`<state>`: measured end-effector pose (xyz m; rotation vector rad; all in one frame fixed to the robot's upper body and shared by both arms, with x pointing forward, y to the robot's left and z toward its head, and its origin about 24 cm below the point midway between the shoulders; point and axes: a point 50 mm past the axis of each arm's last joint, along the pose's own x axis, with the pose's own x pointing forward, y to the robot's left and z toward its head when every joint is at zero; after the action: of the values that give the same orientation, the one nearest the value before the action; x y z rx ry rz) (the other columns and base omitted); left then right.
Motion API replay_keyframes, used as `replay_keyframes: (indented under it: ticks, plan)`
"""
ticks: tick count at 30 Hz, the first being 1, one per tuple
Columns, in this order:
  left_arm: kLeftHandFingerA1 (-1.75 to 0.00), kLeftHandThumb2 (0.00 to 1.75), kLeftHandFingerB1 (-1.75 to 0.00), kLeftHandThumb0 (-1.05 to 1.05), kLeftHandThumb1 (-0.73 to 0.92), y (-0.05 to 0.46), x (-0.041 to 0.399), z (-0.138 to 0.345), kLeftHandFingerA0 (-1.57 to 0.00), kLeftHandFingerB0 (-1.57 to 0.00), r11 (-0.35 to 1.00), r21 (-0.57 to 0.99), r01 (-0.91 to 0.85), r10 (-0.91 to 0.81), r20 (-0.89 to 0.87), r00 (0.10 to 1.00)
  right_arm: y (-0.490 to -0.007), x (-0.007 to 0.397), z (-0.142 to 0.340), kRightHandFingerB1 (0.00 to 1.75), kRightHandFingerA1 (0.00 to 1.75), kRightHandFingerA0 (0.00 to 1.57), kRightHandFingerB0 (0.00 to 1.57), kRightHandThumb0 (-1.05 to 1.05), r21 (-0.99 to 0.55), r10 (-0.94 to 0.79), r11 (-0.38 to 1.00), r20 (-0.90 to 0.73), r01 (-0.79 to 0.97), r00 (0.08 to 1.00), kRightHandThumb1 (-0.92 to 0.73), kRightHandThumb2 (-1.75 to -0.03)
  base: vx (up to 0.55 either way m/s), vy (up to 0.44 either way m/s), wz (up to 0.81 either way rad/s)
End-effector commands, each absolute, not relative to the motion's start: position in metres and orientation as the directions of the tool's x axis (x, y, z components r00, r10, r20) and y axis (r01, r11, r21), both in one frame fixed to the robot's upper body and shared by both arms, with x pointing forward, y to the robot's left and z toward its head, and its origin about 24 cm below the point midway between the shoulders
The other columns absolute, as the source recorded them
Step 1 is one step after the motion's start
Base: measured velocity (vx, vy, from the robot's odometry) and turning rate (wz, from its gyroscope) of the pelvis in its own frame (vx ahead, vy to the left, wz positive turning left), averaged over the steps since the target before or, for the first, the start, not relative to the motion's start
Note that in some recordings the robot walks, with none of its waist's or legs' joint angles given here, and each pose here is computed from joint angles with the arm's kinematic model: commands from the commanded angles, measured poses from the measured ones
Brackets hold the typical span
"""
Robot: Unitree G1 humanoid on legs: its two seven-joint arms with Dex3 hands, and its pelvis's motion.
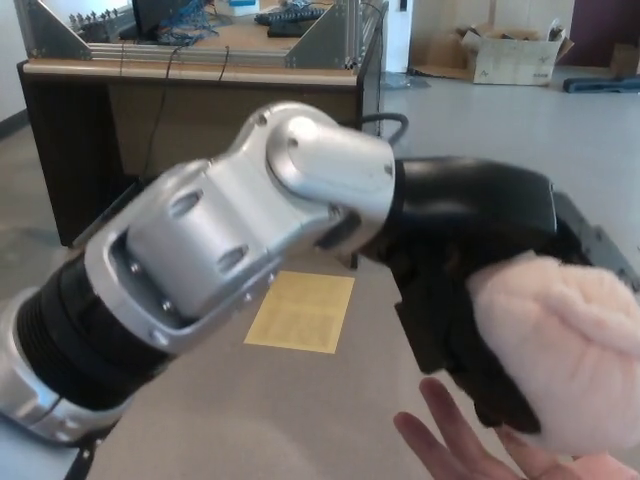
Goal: The robot extends its left hand to pick up an emotional support dumpling from the palm of a person and brings its hand down by its side. Then it extends its arm again to hand the dumpling back to the person.
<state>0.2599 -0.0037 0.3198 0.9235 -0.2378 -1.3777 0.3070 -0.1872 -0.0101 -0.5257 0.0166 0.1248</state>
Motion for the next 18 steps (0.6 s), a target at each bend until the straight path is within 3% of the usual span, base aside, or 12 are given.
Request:
replay_keyframes:
  ticks: [1, 2, 3, 4, 6, 9, 10, 11, 12, 13, 14, 18]
  plan:
    - [-0.93, 0.79, -0.87, -0.13, 0.66, -0.007, 0.255, 0.310, -0.91, -0.90, -0.120, 0.737, 0.665, -0.895, -0.371, 0.249, -0.187, 0.317, -0.009, 0.41, 0.58, 0.76, 0.61, -0.59, -0.535, 0.060, 0.836, -0.128, -0.120, 0.990, -0.74, -0.63, 0.00, 0.000, 0.00]
    - [-0.93, 0.79, -0.87, -0.13, 0.66, -0.007, 0.254, 0.308, -0.91, -0.90, -0.126, 0.739, 0.662, -0.896, -0.372, 0.244, -0.187, 0.317, -0.009, 0.41, 0.58, 0.76, 0.61, -0.59, -0.528, 0.053, 0.841, -0.139, -0.120, 0.989, -0.74, -0.63, 0.00, 0.000, 0.00]
    - [-0.96, 0.79, -0.88, -0.15, 0.66, -0.008, 0.252, 0.307, -0.92, -0.90, -0.138, 0.744, 0.654, -0.894, -0.378, 0.242, -0.185, 0.319, -0.008, 0.40, 0.73, 0.80, 0.62, -0.60, -0.551, 0.032, 0.827, -0.151, -0.111, 0.988, -0.75, -0.63, 0.00, 0.000, 0.00]
    - [-0.86, 0.74, -0.86, -0.14, 0.68, -0.008, 0.250, 0.306, -0.87, -0.89, -0.159, 0.753, 0.639, -0.890, -0.389, 0.237, -0.184, 0.320, -0.006, 0.47, 0.58, 0.68, 0.79, -0.54, -0.619, 0.012, 0.779, -0.146, -0.101, 0.989, -0.74, -0.62, 0.00, 0.000, 0.00]
    - [-0.81, 0.74, -0.82, -0.14, 0.68, -0.007, 0.247, 0.305, -0.85, -0.89, -0.190, 0.770, 0.609, -0.887, -0.401, 0.230, -0.184, 0.321, -0.006, 0.47, 0.59, 0.71, 0.78, -0.52, -0.717, 0.002, 0.690, -0.138, -0.101, 0.990, -0.75, -0.62, 0.00, 0.000, 0.00]
    - [-0.77, 0.72, -0.79, -0.12, 0.67, -0.006, 0.247, 0.302, -0.84, -0.90, -0.194, 0.783, 0.591, -0.887, -0.397, 0.236, -0.183, 0.324, -0.005, 0.45, 0.62, 0.68, 0.71, -0.51, -0.702, 0.015, 0.699, -0.173, -0.134, 0.985, -0.75, -0.62, 0.00, 0.000, 0.00]
    - [-0.76, 0.65, -0.64, -0.15, 0.72, -0.006, 0.247, 0.302, -0.92, -0.89, -0.185, 0.787, 0.588, -0.885, -0.394, 0.249, -0.182, 0.324, -0.002, 0.45, 0.70, 0.66, 0.68, -0.51, -0.696, 0.042, 0.705, -0.150, -0.136, 0.988, -0.73, -0.62, 0.00, 0.000, 0.00]
    - [-0.76, 0.65, -0.64, -0.15, 0.72, -0.006, 0.247, 0.302, -0.92, -0.89, -0.181, 0.789, 0.587, -0.884, -0.393, 0.255, -0.181, 0.324, 0.000, 0.45, 0.70, 0.66, 0.68, -0.51, -0.694, 0.051, 0.707, -0.141, -0.136, 0.989, -0.73, -0.62, 0.00, 0.000, 0.00]
    - [-0.44, 0.57, -0.30, -0.36, 0.57, -0.004, 0.246, 0.307, -0.38, -0.27, -0.199, 0.769, 0.608, -0.858, -0.436, 0.270, -0.185, 0.326, -0.003, 0.44, 0.59, 0.77, 0.79, -0.56, -0.829, 0.016, 0.550, -0.108, -0.099, 0.994, -0.70, -0.62, 0.00, 0.000, 0.00]
    - [-0.34, 0.55, -0.26, -0.45, 0.49, -0.003, 0.246, 0.308, -0.09, -0.04, -0.208, 0.747, 0.631, -0.844, -0.464, 0.270, -0.180, 0.328, -0.001, 0.43, 0.65, 0.66, 0.73, -0.53, -0.789, -0.015, 0.604, -0.155, -0.114, 0.988, -0.69, -0.61, 0.00, 0.000, 0.00]
    - [0.00, 0.71, 0.00, -0.63, 0.41, -0.004, 0.246, 0.309, 0.00, 0.00, -0.217, 0.727, 0.652, -0.836, -0.483, 0.261, -0.175, 0.326, 0.000, 0.43, 0.64, 0.60, 0.69, -0.50, -0.753, -0.023, 0.648, -0.168, -0.114, 0.985, -0.70, -0.61, 0.00, 0.000, 0.00]
    - [0.00, 0.62, 0.00, -0.54, 0.37, -0.008, 0.246, 0.307, 0.00, 0.00, -0.237, 0.686, 0.688, -0.836, -0.505, 0.215, -0.172, 0.325, 0.002, 0.43, 0.64, 0.60, 0.69, -0.50, -0.752, -0.025, 0.650, -0.167, -0.111, 0.986, -0.70, -0.61, 0.00, 0.000, 0.00]
